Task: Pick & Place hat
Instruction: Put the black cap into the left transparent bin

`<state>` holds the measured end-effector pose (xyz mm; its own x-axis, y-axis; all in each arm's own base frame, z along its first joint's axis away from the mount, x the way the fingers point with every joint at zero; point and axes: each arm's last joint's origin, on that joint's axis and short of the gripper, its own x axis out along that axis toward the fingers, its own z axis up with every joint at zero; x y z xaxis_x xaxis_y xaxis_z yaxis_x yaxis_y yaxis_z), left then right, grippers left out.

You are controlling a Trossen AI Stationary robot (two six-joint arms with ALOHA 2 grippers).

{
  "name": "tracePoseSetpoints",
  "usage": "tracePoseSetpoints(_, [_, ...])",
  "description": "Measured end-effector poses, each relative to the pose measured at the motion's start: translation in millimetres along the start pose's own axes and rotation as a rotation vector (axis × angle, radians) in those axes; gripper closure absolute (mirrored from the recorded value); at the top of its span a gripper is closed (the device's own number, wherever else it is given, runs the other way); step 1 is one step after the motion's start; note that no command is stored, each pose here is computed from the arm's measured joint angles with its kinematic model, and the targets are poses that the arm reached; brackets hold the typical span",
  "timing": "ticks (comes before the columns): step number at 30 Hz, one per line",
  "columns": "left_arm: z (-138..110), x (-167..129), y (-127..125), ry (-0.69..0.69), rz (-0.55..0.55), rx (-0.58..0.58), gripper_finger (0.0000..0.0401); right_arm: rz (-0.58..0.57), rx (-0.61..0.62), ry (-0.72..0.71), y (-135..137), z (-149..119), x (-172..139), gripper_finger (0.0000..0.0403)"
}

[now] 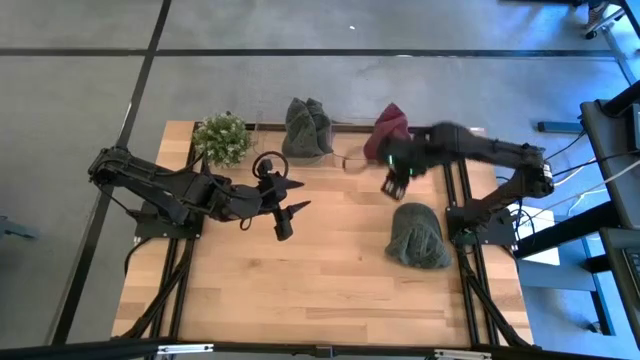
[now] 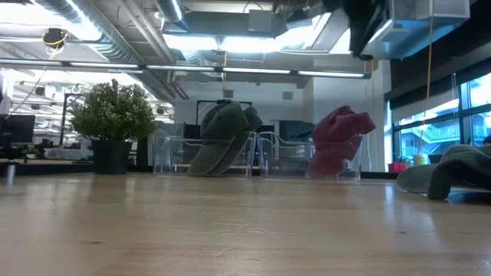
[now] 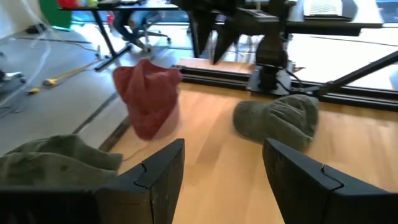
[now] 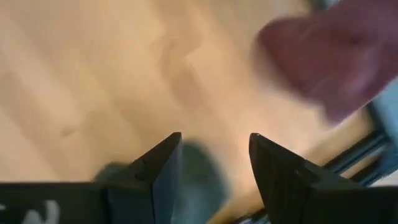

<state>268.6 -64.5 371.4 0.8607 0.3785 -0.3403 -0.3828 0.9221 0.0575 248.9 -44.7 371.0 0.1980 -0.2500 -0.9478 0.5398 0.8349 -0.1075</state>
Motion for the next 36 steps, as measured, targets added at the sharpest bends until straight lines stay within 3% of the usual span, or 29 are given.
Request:
tracePoseSetpoints(4, [0,0,-1,0.012,-0.047,-0.012,0.0189,0.045,0.124,0.038,36,-33,-1,0.0214])
tracePoseSetpoints(7, [-1,0,-1,0.015,-0.053,-0.012,0.0189,0.113,0.239,0.158,58,-61,7,0.0214])
tracePoseSetpoints(10, [-1,0,-1,0.015,-0.053,-0.013,0.0189,0.162,0.304,0.27,82,-88,21,0.0214])
tracePoseSetpoints(15, [-1,0,-1,0.015,-0.053,-0.013,0.0189,0.152,0.393,0.331,110,-125,54,0.0214])
tracePoseSetpoints(20, [-1,0,-1,0.015,-0.053,-0.013,0.0189,0.068,0.581,0.366,119,-158,85,0.0214])
tracePoseSetpoints(27, [-1,0,-1,0.015,-0.053,-0.013,0.0189,0.017,0.749,0.35,118,-185,123,0.0214])
tracePoseSetpoints(36, [-1,0,-1,0.015,-0.053,-0.013,0.0189,0.0,0.796,0.357,116,-199,156,0.0214])
